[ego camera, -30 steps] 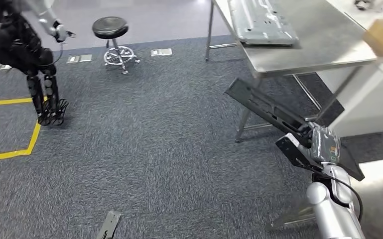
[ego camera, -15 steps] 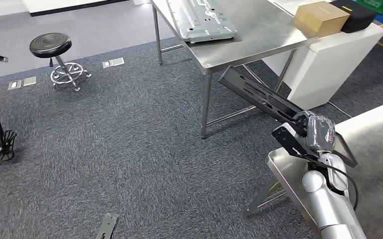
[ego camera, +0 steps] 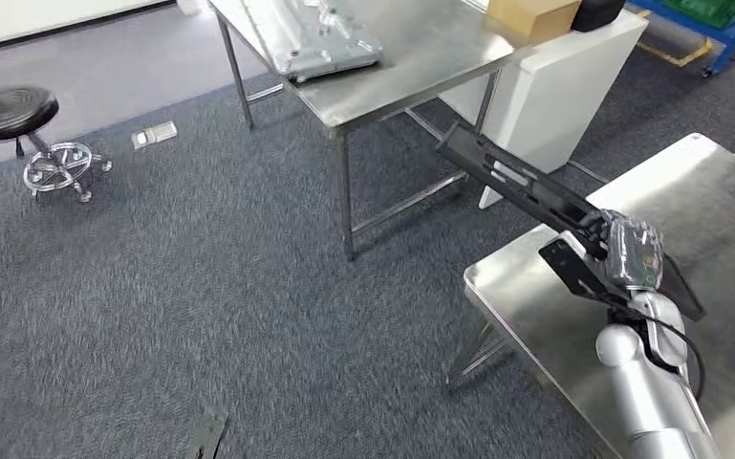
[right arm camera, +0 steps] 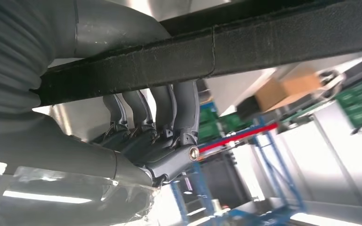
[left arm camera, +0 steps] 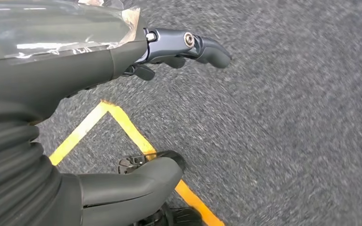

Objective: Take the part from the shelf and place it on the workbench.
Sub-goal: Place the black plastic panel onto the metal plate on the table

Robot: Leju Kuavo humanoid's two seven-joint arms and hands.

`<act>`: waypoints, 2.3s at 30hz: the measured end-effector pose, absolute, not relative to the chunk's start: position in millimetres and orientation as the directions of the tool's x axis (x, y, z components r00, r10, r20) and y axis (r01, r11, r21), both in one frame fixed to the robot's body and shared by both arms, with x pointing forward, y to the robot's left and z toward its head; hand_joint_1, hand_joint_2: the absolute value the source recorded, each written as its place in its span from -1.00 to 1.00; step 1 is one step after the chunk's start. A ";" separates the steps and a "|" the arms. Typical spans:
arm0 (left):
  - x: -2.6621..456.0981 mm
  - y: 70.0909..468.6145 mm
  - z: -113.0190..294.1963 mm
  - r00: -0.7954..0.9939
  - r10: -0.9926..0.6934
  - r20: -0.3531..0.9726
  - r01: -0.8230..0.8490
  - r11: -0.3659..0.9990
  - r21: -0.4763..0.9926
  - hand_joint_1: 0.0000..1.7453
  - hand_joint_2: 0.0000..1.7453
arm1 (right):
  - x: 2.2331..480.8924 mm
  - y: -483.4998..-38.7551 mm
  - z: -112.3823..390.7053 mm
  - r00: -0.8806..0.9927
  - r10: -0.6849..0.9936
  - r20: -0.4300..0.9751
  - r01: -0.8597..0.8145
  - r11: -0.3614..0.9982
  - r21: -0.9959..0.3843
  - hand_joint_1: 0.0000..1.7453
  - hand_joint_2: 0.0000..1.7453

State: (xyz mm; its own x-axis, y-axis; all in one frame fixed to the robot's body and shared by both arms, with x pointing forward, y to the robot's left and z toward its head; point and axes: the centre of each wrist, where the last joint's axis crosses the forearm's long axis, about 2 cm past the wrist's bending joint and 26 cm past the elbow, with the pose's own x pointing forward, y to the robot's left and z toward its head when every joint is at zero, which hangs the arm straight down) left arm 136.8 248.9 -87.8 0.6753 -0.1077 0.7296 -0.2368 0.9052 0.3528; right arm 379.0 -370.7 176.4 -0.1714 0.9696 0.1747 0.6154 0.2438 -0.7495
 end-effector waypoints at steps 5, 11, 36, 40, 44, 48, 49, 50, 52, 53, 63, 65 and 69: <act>138.0 248.6 -87.8 0.642 -0.055 0.765 -0.275 0.915 0.296 -1.00 1.00 | 379.9 -376.8 179.6 -0.161 0.973 0.167 0.626 0.231 -0.745 0.90 1.00; 133.4 249.2 -89.7 0.607 0.001 0.794 -0.319 0.916 0.242 -1.00 1.00 | 375.7 -378.9 174.2 -0.142 0.977 0.156 0.625 0.211 -0.752 0.90 1.00; 127.3 248.1 -91.7 0.550 0.076 0.832 -0.397 0.900 0.181 -1.00 1.00 | 372.2 -396.2 178.1 -0.080 0.988 0.134 0.654 0.153 -0.740 0.90 1.00; 125.0 248.1 -92.3 0.554 0.073 0.829 -0.400 0.897 0.188 -1.00 1.00 | 369.9 -394.3 173.7 -0.080 0.988 0.134 0.646 0.153 -0.747 0.90 1.00; 125.5 250.6 -92.3 0.554 0.064 0.830 -0.402 0.894 0.199 -1.00 1.00 | 367.9 -396.4 171.4 -0.075 0.987 0.140 0.645 0.155 -0.748 0.90 1.00; 127.6 251.7 -91.8 0.546 0.057 0.836 -0.404 0.892 0.204 -1.00 1.00 | 365.6 -399.1 168.8 -0.077 0.987 0.138 0.643 0.155 -0.750 0.90 1.00; 128.3 251.2 -91.5 0.544 0.057 0.837 -0.405 0.892 0.202 -1.00 1.00 | 365.7 -400.2 169.1 -0.079 0.988 0.135 0.644 0.154 -0.749 0.90 1.00; 128.5 250.6 -91.4 0.542 0.058 0.838 -0.405 0.892 0.201 -1.00 1.00 | 366.4 -401.1 170.3 -0.080 0.988 0.132 0.647 0.152 -0.747 0.90 1.00; 127.0 249.8 -91.8 0.542 0.058 0.838 -0.407 0.891 0.202 -1.00 1.00 | 367.9 -401.6 172.0 -0.084 0.988 0.131 0.650 0.154 -0.744 0.90 1.00; 125.9 249.7 -92.0 0.542 0.057 0.838 -0.409 0.890 0.204 -1.00 1.00 | 368.2 -400.9 171.5 -0.087 0.988 0.131 0.649 0.156 -0.745 0.90 1.00; 126.5 252.7 -91.9 0.534 0.027 0.845 -0.414 0.880 0.233 -1.00 1.00 | 369.2 -398.3 165.9 -0.078 0.993 0.087 0.629 0.117 -0.768 0.90 1.00; 126.6 252.9 -91.8 0.534 0.023 0.845 -0.413 0.879 0.237 -1.00 1.00 | 370.1 -396.9 166.0 -0.080 0.993 0.088 0.629 0.119 -0.768 0.90 1.00; 125.0 252.7 -92.2 0.537 0.023 0.843 -0.413 0.879 0.239 -1.00 1.00 | 371.5 -393.5 165.3 -0.083 0.992 0.097 0.627 0.128 -0.768 0.90 1.00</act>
